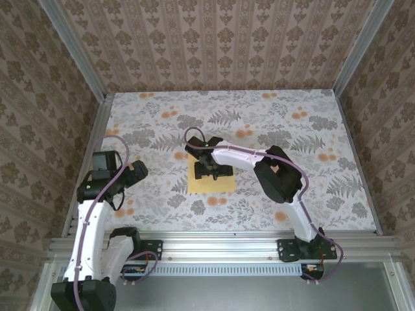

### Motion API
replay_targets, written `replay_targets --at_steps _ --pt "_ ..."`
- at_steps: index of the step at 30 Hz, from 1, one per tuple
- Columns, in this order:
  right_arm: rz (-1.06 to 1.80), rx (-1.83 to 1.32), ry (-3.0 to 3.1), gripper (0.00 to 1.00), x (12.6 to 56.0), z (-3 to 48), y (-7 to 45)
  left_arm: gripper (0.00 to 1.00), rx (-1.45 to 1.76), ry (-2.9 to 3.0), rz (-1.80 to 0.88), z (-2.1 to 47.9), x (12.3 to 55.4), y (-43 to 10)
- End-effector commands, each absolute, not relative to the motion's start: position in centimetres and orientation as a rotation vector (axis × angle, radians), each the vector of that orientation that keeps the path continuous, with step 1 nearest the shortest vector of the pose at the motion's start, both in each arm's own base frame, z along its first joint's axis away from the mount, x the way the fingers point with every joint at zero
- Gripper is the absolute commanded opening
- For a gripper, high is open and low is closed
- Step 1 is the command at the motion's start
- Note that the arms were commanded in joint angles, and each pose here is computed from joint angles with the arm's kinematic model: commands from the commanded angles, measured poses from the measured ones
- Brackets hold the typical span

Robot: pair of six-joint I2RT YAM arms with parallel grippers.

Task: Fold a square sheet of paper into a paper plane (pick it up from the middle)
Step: Fold the square sheet of paper in half at the center of the table.

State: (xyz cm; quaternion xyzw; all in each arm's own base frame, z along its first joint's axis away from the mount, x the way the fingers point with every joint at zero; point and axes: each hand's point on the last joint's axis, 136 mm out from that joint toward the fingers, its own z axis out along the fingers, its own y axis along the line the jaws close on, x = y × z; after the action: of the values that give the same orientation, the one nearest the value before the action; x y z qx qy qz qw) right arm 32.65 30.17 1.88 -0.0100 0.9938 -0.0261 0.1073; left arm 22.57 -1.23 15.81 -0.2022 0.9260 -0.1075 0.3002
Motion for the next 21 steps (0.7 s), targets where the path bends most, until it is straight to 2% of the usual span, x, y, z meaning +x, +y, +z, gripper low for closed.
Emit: replay_targets --at_steps 1,5,12,17,21 --pt "-0.114 0.017 2.985 1.0 31.8 -0.6 29.5 1.0 -0.558 2.456 -0.301 15.6 22.6 -1.2" --pt "-0.131 0.021 3.042 0.98 30.4 -2.7 28.8 1.0 -0.557 2.457 -0.306 15.6 22.6 -1.3" --pt "-0.174 0.031 3.105 0.88 28.6 -5.1 27.4 1.0 -0.557 2.461 -0.313 15.5 22.6 -1.4" --pt "-0.145 0.034 3.103 0.79 28.7 -4.9 27.4 1.0 -0.56 2.466 -0.318 15.4 22.6 -1.5" --pt "-0.04 0.017 3.054 0.7 29.7 -2.8 28.5 1.0 -0.558 2.472 -0.334 15.3 22.6 -1.7"
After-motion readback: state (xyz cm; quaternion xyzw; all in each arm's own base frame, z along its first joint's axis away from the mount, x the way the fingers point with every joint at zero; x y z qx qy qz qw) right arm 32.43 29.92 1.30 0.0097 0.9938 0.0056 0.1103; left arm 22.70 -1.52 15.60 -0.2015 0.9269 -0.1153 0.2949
